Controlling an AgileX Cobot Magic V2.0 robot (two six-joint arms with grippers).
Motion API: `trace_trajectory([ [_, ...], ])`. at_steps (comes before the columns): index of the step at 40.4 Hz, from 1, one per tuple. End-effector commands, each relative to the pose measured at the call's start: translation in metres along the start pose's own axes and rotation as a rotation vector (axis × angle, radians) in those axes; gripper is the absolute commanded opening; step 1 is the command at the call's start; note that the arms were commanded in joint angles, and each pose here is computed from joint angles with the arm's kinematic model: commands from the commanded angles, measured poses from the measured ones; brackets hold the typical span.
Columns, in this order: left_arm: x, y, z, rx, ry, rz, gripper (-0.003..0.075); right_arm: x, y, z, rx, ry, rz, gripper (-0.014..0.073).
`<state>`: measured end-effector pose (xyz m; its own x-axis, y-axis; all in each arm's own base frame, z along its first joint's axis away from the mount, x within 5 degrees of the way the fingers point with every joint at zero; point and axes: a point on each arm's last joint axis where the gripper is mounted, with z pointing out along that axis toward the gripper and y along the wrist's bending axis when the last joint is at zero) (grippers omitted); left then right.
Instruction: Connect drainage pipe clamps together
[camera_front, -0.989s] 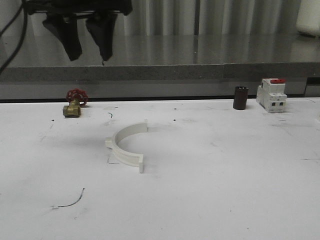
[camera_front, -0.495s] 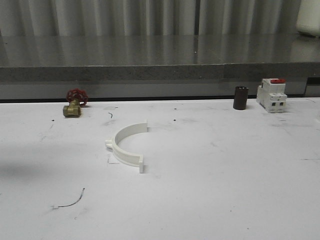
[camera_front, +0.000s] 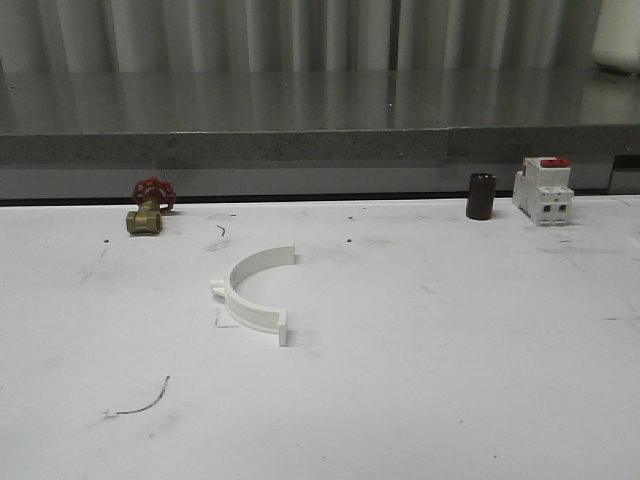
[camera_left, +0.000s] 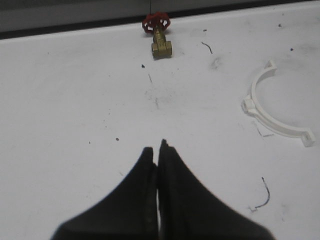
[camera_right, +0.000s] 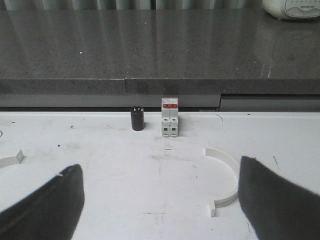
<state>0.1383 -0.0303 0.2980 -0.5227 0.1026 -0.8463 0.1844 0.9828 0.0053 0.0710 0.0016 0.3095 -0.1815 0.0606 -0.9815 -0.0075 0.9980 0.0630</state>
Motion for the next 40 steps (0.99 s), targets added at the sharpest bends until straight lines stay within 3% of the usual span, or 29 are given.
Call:
trace_trajectory([
  [1,0.003,0.000,-0.029,0.018,-0.214,0.015,-0.0020,-0.016,0.000,-0.001,0.007,-0.093,-0.016,0.0644],
  [17,0.051,0.009,-0.086,-0.019,-0.502,0.059,-0.0020,-0.016,0.000,-0.001,0.007,-0.093,-0.016,0.0644],
  [40,0.055,0.009,-0.086,-0.020,-0.508,0.058,-0.0020,-0.016,0.000,-0.001,0.007,-0.093,-0.016,0.0644],
])
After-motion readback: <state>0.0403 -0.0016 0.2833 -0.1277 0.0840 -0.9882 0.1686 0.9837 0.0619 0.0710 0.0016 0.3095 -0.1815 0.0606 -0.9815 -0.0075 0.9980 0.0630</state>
